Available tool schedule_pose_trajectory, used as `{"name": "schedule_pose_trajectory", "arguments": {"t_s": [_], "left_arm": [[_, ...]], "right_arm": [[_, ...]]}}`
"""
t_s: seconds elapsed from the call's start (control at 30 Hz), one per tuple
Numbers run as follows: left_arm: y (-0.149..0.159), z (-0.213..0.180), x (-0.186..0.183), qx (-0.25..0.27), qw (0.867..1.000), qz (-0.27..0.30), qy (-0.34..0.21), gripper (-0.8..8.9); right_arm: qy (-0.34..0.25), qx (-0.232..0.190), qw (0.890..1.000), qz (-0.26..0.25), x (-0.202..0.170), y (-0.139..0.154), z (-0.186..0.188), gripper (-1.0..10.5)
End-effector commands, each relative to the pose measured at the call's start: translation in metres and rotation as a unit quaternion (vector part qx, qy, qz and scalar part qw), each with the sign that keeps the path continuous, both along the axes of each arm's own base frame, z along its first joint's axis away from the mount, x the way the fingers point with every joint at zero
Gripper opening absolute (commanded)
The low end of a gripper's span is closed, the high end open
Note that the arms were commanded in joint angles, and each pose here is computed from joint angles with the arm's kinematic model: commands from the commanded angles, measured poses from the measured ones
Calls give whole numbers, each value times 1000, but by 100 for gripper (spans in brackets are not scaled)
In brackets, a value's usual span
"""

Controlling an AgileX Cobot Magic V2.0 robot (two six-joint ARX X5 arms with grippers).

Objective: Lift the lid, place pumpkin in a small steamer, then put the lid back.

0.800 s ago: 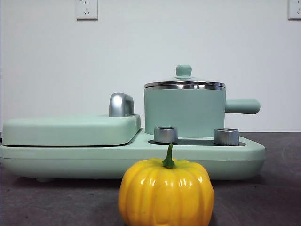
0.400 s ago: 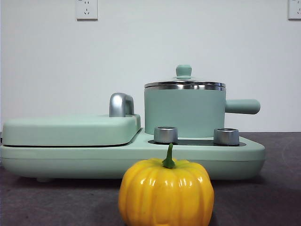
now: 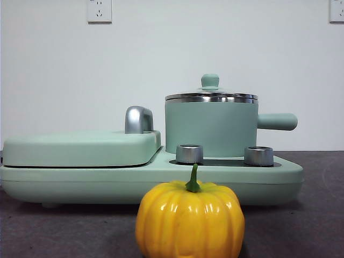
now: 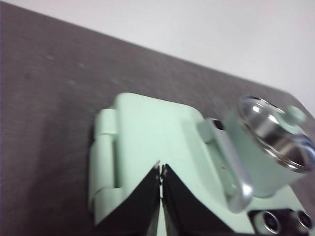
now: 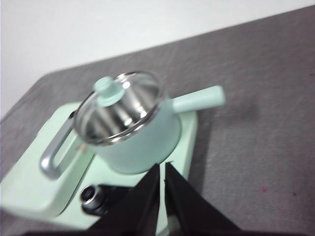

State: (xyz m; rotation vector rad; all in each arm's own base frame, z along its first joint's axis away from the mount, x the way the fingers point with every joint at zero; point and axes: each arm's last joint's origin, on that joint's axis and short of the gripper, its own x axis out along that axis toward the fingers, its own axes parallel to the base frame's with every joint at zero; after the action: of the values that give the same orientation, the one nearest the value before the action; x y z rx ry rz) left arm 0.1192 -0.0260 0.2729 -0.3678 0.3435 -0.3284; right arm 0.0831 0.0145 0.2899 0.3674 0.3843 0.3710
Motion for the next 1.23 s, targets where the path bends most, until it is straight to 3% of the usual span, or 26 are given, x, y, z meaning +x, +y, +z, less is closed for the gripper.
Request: {"name": "schedule_pose_trajectory", "arguments": {"t_s": [0.03,0.33,0.63,0.77,0.87,0.93,1.0,1.23], "left_arm": [[-4,24,7,30,999,-38,-12,8],[-17,68,22,54,983,-174,16,8],[-19,72,23,49,981,-186,12,13],[-19,71,23,50,981,-186,14,180],[-19,71,24,50,981,-186,16,392],[-19,71,24,50,981,-186,15,475],[-19,71,25,49,981,-186,13,478],[-20,73,27,42,982,-183,8,471]], "right_arm": [[-10,-35,998,42,4,2,17,14],[-5,-82,980,181,11,7,51,14],[-12,-79,980,181,11,7,55,16],[-12,-79,980,181,11,7,55,71],[-12,-79,980,181,11,7,55,292],[-12,-79,980,181,11,7,55,441],[-12,-79,980,181,11,7,55,494],[-11,-77,980,181,11,7,55,493]]}}
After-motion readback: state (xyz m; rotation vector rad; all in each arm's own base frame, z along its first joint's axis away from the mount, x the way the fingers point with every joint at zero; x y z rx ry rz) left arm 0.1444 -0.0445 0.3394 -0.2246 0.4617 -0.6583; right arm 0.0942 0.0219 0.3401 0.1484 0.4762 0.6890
